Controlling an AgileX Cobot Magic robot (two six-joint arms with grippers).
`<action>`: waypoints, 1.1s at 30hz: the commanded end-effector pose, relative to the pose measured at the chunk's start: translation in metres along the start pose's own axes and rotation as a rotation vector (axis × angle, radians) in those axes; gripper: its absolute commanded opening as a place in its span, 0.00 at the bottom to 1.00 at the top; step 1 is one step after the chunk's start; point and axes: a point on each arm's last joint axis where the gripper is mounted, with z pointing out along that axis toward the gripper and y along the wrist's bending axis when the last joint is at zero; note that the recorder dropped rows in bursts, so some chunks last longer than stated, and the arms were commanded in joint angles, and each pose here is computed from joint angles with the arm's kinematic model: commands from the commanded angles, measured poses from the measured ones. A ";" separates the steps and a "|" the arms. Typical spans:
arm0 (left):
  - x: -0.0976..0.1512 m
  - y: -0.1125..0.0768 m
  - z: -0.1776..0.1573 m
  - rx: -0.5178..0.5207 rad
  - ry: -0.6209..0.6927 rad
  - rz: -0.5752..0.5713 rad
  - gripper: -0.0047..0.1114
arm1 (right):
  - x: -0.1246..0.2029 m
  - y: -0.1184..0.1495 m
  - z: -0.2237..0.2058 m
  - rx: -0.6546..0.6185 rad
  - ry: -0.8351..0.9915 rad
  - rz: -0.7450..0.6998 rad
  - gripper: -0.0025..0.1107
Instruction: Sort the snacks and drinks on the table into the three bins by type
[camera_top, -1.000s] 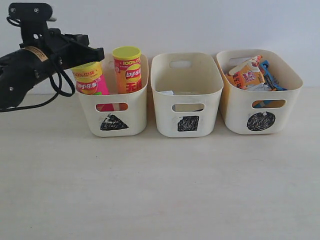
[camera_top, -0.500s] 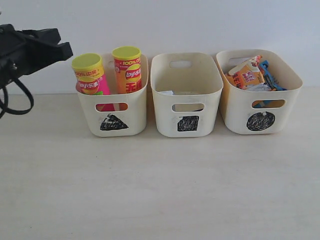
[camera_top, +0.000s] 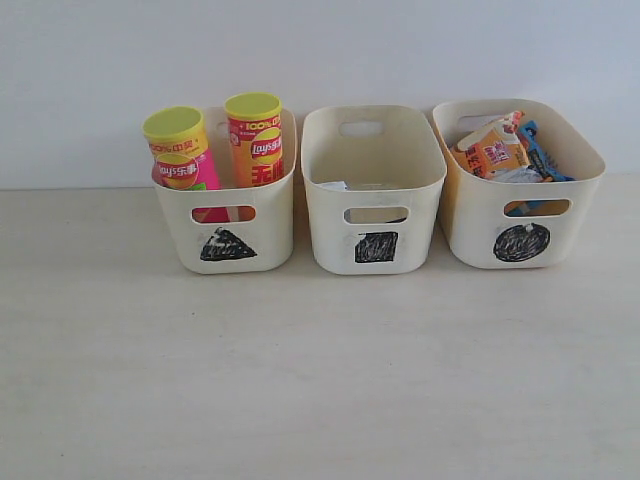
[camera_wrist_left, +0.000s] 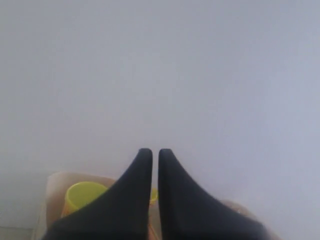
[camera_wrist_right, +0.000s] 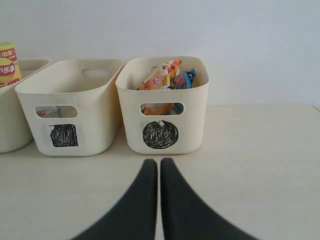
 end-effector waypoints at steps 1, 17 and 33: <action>-0.008 -0.005 -0.032 0.048 -0.081 -0.036 0.07 | 0.001 0.000 0.000 -0.003 -0.003 -0.010 0.02; -0.007 -0.005 -0.084 0.074 -0.145 -0.040 0.07 | 0.001 0.000 0.000 -0.003 -0.003 -0.010 0.02; 0.000 0.001 -0.084 0.007 -0.076 -0.005 0.07 | 0.001 0.000 0.000 -0.003 -0.003 -0.010 0.02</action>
